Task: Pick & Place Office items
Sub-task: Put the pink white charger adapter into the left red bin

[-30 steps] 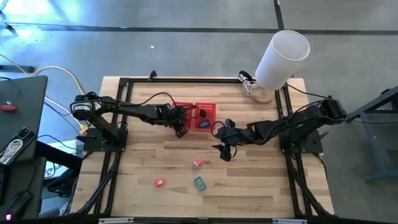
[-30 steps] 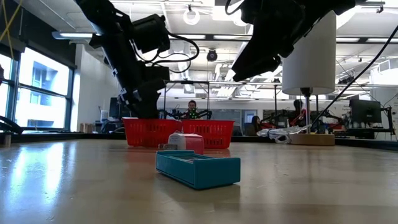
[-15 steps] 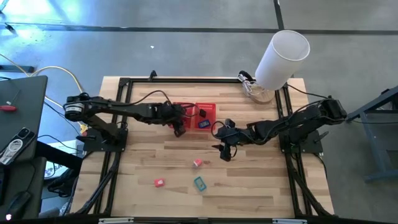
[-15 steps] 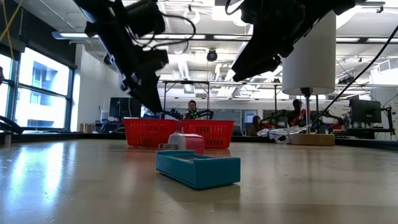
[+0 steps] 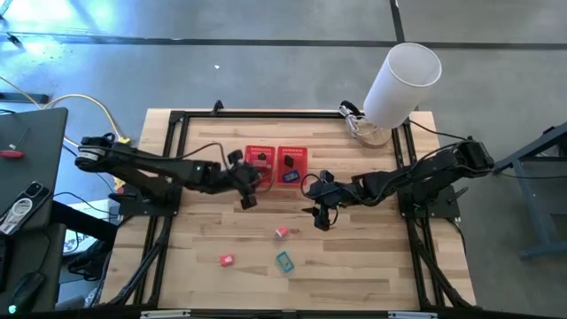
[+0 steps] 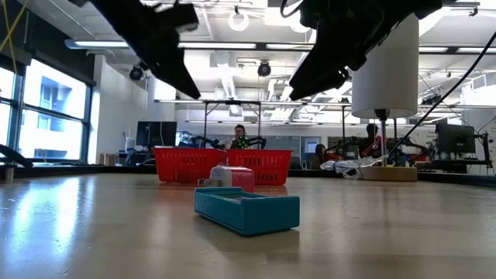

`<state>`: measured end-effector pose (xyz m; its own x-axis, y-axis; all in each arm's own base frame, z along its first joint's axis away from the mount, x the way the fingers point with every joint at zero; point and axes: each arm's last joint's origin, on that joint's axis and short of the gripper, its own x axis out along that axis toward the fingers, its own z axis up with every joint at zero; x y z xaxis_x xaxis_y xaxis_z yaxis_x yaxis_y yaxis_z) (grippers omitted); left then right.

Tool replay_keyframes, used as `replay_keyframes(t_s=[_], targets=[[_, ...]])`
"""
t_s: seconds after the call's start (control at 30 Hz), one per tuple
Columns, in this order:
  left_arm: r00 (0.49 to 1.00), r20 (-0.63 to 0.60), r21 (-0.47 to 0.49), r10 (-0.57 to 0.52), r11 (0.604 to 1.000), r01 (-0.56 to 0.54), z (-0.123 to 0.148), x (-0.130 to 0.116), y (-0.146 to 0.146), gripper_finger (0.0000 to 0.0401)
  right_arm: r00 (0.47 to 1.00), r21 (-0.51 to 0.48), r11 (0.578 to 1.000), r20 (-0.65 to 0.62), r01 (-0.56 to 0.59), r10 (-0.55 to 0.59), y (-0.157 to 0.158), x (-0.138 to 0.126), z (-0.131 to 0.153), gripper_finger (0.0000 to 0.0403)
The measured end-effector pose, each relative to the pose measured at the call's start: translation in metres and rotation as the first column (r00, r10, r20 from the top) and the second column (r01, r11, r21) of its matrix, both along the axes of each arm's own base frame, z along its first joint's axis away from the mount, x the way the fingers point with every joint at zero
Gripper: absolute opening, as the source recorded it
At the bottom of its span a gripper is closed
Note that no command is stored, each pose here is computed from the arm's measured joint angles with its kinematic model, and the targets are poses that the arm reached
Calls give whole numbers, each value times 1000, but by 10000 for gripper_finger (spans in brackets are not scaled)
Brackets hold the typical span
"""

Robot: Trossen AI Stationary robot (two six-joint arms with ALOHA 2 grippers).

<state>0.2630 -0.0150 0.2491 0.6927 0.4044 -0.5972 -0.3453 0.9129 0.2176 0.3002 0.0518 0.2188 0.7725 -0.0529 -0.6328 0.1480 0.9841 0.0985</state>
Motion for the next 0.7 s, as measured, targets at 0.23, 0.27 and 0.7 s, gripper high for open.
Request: replay_keyframes(t_s=[0.23, 0.27, 0.7], targets=[[981, -23, 60, -191, 979, 192, 3, -7, -38, 164, 1000, -6, 1000, 10, -7, 7, 0, 1, 1, 219], [977, -24, 62, -210, 976, 211, 3, -8, -43, 164, 1000, -8, 1000, 16, -9, 9, 0, 1, 1, 219], [951, 6, 2, -308, 952, 308, 3, -18, -76, 164, 999, -29, 999, 28, -27, 28, 0, 2, 2, 219]])
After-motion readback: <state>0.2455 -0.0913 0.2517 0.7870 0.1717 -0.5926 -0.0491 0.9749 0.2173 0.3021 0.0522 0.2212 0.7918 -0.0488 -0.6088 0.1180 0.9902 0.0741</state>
